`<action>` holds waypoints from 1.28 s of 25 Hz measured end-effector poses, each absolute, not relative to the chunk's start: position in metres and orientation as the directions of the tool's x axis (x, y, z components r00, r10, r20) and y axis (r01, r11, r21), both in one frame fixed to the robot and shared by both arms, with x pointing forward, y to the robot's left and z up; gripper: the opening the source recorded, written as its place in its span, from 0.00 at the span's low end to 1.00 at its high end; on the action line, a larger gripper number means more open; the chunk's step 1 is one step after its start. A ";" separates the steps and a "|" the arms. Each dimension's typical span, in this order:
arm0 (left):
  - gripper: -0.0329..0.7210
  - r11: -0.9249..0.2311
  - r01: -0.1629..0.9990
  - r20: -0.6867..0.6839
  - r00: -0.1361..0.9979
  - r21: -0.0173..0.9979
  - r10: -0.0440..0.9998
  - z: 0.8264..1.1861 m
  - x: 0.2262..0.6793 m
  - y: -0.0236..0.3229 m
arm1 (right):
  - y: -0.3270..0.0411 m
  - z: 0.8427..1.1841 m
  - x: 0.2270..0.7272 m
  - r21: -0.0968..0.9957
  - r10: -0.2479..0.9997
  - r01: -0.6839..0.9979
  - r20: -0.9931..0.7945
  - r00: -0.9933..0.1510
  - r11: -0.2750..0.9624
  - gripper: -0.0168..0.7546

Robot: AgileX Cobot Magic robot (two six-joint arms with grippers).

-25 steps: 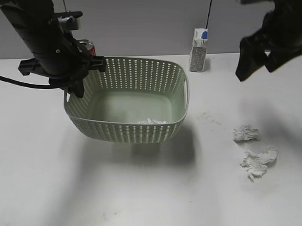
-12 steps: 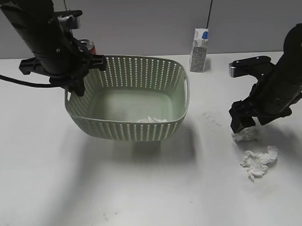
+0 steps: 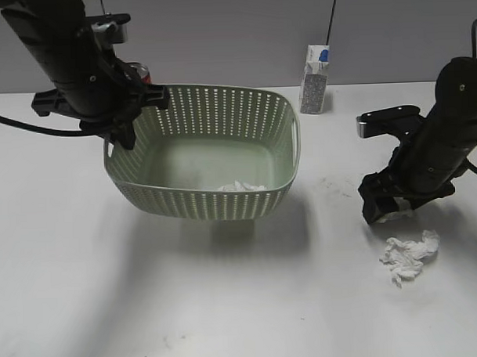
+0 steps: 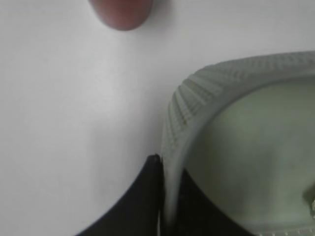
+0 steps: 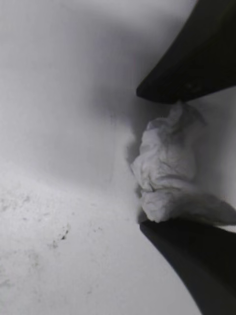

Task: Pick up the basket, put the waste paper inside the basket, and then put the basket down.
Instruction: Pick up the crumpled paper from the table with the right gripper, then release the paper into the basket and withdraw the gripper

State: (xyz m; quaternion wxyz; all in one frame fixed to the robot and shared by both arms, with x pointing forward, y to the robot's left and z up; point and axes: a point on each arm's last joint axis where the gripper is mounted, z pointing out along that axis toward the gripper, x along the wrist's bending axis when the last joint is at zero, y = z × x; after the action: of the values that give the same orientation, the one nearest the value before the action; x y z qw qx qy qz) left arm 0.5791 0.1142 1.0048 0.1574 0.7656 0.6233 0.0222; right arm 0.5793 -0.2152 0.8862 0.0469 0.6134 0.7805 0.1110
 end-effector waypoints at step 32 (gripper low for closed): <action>0.05 -0.169 0.940 -0.166 0.225 0.297 0.960 1.006 0.582 0.113 | -0.070 1.051 0.566 0.715 0.674 0.517 0.085 -0.733 0.472 0.19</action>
State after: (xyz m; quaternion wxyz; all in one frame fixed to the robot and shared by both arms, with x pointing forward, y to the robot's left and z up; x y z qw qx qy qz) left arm 0.5816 0.1133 1.0056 0.1702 0.7638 0.6218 0.0300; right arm 0.5664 -0.0702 1.0509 0.1047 0.3498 0.8514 0.3766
